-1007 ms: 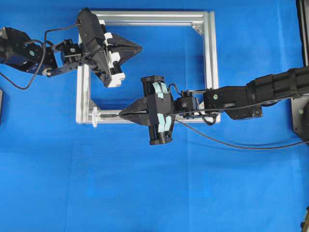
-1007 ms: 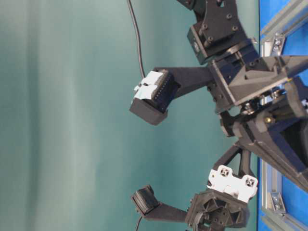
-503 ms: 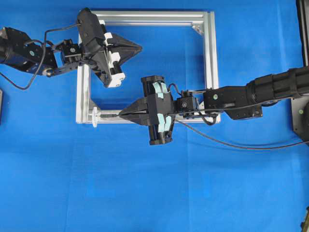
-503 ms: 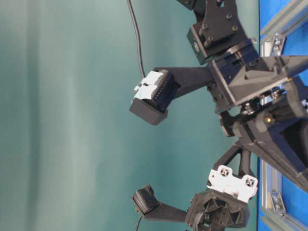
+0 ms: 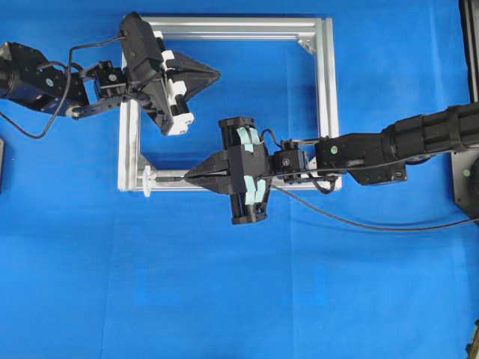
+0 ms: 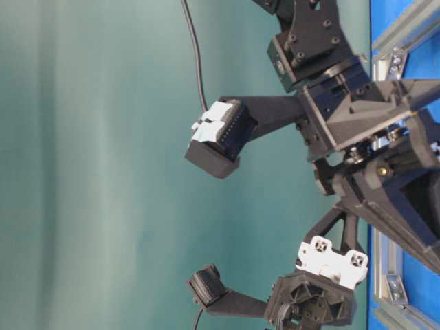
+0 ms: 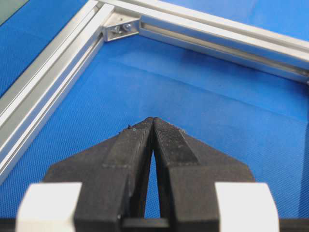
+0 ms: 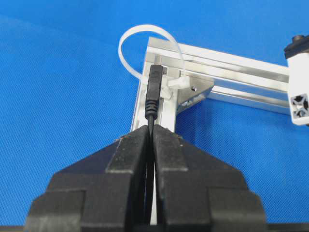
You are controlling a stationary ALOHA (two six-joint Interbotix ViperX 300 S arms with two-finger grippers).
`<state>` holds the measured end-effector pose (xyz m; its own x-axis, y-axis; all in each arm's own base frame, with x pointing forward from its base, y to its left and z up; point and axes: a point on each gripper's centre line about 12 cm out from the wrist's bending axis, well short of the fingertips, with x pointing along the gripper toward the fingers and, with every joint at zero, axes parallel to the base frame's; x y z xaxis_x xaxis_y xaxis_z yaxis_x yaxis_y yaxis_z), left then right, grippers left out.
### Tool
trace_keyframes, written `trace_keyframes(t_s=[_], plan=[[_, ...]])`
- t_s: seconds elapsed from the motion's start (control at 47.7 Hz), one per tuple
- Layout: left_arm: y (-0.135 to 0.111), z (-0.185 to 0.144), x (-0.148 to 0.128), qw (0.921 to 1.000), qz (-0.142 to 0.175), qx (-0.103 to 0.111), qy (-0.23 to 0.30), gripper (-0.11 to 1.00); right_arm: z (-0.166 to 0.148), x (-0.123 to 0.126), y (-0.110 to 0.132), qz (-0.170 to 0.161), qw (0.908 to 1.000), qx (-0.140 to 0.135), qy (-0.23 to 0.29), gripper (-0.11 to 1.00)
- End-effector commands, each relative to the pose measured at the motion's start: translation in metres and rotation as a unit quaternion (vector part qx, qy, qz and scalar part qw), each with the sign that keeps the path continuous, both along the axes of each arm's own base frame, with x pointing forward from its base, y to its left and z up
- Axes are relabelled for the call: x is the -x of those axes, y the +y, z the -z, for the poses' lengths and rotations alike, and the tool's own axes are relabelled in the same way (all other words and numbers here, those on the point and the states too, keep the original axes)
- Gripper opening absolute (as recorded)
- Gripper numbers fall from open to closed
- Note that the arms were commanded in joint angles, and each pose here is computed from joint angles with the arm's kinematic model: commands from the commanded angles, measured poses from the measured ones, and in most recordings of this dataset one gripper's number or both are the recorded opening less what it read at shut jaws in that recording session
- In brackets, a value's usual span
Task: Insert the wire through the string loop located on the left side.
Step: 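Align the USB plug with the zip-tie loop opening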
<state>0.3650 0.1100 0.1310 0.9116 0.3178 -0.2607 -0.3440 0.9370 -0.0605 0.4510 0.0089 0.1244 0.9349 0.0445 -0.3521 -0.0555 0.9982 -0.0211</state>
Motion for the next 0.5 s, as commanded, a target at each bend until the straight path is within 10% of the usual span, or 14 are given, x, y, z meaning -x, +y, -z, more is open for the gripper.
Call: trace_keyframes(t_s=[0.0,0.482], plan=[[0.0000,-0.0165,-0.0028,0.9997,0.002,-0.007,-0.024,0.00,-0.0126,-0.0036,-0.0013,0.002,0.9998,-0.002,-0.020,0.00],[0.0000,-0.0165,-0.0028,0.9997,0.002,-0.008,-0.023,0.00,-0.0133,-0.0041,-0.0013,0.002,0.9998,-0.002,-0.021,0.00]])
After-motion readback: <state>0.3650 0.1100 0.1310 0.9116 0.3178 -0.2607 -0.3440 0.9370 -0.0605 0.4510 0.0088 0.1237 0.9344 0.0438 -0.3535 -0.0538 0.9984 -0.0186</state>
